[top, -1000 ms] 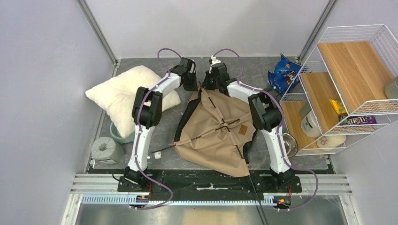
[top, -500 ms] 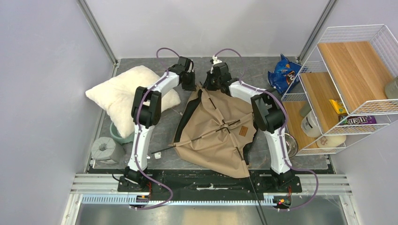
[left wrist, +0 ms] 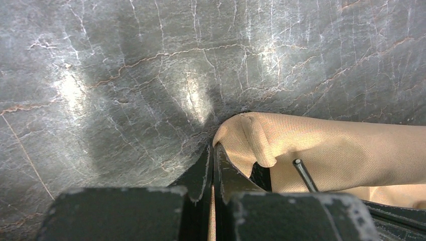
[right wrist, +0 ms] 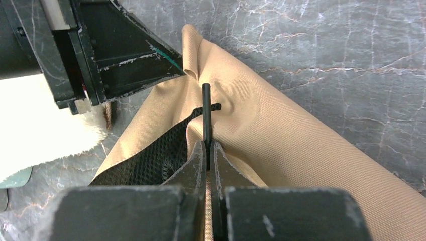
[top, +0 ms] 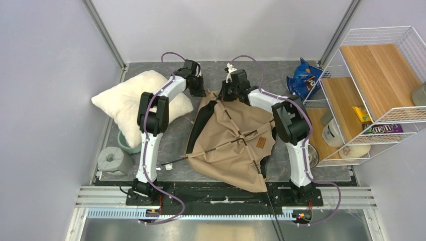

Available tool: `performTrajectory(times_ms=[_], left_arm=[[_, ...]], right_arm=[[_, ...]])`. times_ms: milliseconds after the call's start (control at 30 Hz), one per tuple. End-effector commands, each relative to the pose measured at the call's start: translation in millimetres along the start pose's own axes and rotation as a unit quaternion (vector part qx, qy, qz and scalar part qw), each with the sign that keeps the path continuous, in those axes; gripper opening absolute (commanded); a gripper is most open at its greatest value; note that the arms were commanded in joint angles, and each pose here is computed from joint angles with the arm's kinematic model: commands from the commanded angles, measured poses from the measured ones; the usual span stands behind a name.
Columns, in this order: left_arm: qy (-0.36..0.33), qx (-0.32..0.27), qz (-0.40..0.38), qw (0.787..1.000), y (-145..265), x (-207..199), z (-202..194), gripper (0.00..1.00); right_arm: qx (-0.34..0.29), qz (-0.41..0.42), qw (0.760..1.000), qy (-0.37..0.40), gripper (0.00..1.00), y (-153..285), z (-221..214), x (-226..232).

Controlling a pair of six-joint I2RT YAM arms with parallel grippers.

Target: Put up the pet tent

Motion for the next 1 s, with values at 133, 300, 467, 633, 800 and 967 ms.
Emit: performTrajectory(times_ms=[133,300,467,633,800,967], left_arm=[[-0.004,-0.046,-0.021,0.999,23.9,-8.4,29.0,0.02],[-0.003,-0.041,-0.026,0.999,22.5,-9.6,25.3,0.02],[-0.002,-0.037,-0.027,0.999,21.3,-9.1,21.9,0.02],[-0.001,-0.035,-0.025,0.999,20.8,-8.3,20.7,0.02],[-0.001,-0.032,-0.027,0.999,18.9,-8.1,18.1,0.02],[-0.003,-0.029,-0.029,0.999,17.7,-8.2,15.6,0.02]], right_arm=[[0.046,0.033,0.998,0.040,0.00,1.5,-14.5,19.6],[0.042,0.017,0.998,0.040,0.00,-7.5,-10.6,18.7],[0.030,0.007,0.999,0.033,0.00,-13.3,-2.7,18.0],[0.017,-0.008,1.000,0.022,0.00,-16.5,0.5,12.8],[0.011,0.004,1.000,0.015,0.00,-18.9,1.5,16.0],[0.004,0.015,1.000,0.010,0.00,-22.1,4.8,20.2]])
Point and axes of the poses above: each gripper's point midway between its finger pads, its own y axis back along the fingers, its own x axis along the line the jaws close on, z = x × y, the point moved 1 cm from there along y, back along the fingers, and after that the axes turned 13 degrees about -y, right-handed, at the moved point
